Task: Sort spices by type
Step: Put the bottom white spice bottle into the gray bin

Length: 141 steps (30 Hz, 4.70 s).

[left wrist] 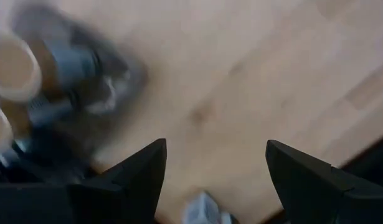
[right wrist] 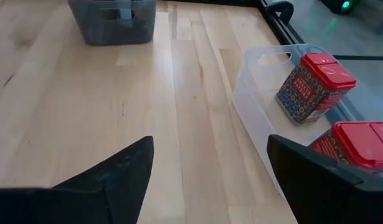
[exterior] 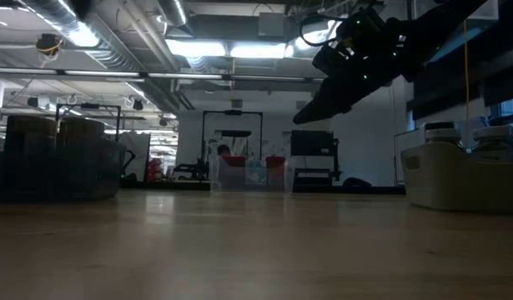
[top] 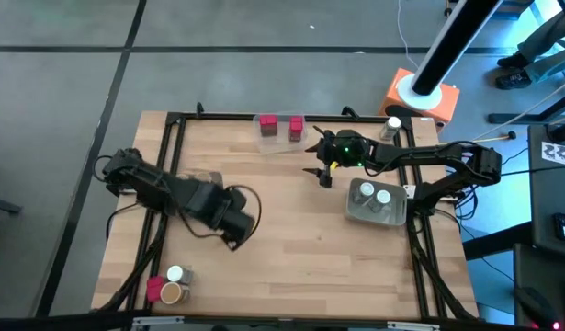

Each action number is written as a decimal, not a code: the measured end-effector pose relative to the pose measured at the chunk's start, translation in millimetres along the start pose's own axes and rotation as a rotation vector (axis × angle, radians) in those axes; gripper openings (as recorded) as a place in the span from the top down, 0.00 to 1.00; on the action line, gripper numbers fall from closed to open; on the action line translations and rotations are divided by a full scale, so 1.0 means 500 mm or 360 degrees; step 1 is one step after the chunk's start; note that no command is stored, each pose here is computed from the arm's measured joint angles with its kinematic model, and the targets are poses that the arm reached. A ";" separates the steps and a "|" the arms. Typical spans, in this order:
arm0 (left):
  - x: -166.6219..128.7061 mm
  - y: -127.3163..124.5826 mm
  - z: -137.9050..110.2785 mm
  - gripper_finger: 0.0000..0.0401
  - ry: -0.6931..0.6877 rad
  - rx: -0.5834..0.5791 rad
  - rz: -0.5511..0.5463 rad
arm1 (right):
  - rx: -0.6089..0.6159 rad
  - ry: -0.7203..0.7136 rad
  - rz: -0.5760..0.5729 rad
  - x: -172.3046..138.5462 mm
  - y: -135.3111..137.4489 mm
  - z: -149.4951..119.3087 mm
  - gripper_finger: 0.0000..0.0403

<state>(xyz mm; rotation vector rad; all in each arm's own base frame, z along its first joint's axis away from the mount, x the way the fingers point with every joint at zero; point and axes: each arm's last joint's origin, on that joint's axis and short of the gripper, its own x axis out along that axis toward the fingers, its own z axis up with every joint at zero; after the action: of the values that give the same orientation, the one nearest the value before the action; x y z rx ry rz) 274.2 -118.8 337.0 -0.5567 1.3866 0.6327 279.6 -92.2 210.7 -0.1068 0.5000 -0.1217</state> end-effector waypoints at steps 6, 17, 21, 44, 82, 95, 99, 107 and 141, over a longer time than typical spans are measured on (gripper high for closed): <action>0.020 -0.024 -0.071 0.36 0.0125 -0.0042 0.0011 | 0.0042 0.0000 0.0000 0.000 0.000 0.000 0.22; 0.077 -0.013 -0.100 0.28 0.0237 -0.0197 0.0221 | 0.0109 -0.0018 -0.0004 0.000 -0.001 0.002 0.22; 0.080 -0.018 -0.122 0.21 0.0320 -0.0260 0.0224 | 0.0105 -0.0040 -0.0008 0.000 -0.001 0.005 0.22; 0.069 -0.029 -0.316 0.20 0.0216 -0.0711 0.0253 | 0.0104 -0.0044 -0.0009 0.000 -0.001 0.005 0.22; 0.228 -0.023 -0.352 0.37 0.0235 -0.0684 0.0157 | 0.0100 -0.0058 -0.0012 0.000 -0.002 0.007 0.22; 0.224 -0.022 -0.302 0.52 0.0217 -0.0392 0.0183 | 0.0095 -0.0064 -0.0013 -0.001 -0.002 0.008 0.22; 0.213 -0.025 -0.258 0.52 0.0161 -0.0263 0.0172 | 0.0100 -0.0039 0.0006 -0.017 0.000 0.015 0.22; 0.215 -0.018 -0.152 0.52 0.0124 0.0026 0.0162 | 0.0104 -0.0001 0.0128 -0.063 0.005 0.040 0.22; 0.225 0.090 0.261 0.53 -0.0327 0.0574 -0.0161 | 0.0047 0.0198 0.0347 -0.093 0.025 0.000 0.22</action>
<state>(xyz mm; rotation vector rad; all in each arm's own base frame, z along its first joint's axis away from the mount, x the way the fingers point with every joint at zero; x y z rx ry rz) 344.1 13.0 239.5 -0.2629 1.2324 0.3359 240.1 -73.1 230.9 -0.0152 0.6305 0.0781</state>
